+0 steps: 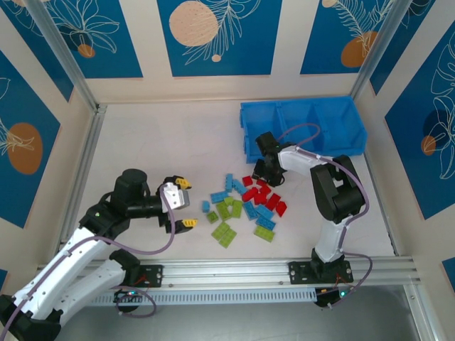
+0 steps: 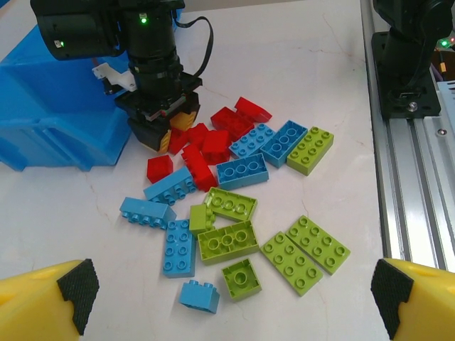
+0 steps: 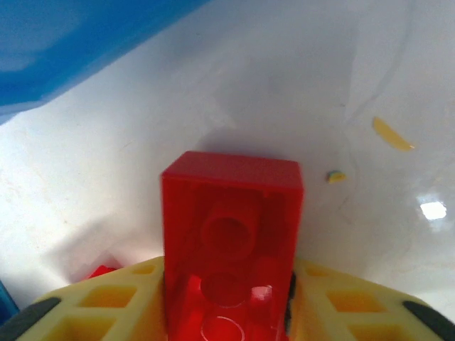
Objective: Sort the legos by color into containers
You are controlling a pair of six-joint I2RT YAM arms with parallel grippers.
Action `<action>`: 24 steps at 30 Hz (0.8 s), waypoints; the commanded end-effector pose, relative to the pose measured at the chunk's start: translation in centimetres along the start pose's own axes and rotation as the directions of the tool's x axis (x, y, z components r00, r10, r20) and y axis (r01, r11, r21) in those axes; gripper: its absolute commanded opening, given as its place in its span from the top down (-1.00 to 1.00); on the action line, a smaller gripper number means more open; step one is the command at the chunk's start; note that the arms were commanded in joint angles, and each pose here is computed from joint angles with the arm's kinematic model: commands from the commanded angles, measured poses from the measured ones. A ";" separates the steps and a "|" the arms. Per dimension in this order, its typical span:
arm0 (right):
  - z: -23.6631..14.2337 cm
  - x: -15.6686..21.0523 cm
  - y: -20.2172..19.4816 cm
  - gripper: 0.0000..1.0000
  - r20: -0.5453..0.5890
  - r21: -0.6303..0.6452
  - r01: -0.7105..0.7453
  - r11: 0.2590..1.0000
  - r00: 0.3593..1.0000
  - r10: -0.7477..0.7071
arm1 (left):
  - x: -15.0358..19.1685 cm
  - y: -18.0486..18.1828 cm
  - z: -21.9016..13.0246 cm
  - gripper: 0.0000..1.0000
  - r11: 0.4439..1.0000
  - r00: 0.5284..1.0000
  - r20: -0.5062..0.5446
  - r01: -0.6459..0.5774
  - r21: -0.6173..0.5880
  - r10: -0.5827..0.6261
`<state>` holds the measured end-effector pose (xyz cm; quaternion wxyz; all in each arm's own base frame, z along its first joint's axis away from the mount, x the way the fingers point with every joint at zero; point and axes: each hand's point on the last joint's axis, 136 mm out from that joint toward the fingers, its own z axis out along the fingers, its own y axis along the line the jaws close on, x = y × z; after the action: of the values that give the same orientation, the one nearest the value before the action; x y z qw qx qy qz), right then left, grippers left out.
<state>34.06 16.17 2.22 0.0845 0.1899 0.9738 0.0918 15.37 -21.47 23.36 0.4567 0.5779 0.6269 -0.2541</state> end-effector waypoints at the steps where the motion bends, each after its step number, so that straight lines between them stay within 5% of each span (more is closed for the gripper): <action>1: -1.3 0.3 -0.2 0.34 0.045 -0.017 0.000 1.000 0.999 0.001 | 0.0 -0.6 0.2 -1.00 0.999 1.000 0.013 -0.027 0.026 0.026; 8: -10.7 -0.3 -0.8 0.45 0.307 -0.104 0.030 0.994 0.952 0.004 | 0.1 -0.4 0.4 -1.00 0.999 1.000 0.011 -0.028 0.016 0.028; 14: -19.0 -7.3 -4.9 0.49 0.512 -0.211 -0.052 0.976 0.845 0.155 | 0.0 -0.1 0.5 -1.00 1.000 1.000 0.014 -0.024 0.005 0.024; 18: -20.7 -15.5 -9.1 0.51 0.528 -0.243 -0.165 0.956 0.805 0.272 | -0.1 0.0 0.5 -1.00 1.000 1.000 0.021 -0.021 -0.005 0.021; 24: -17.6 -24.7 -14.6 0.53 0.442 -0.256 -0.369 0.894 0.778 0.447 | 0.0 0.0 0.4 -1.00 0.999 0.999 0.029 -0.028 -0.018 0.029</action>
<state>46.71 -7.98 20.75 0.3557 0.3926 0.8407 0.1115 15.70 -21.68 22.82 0.4629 0.5770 0.6243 -0.2509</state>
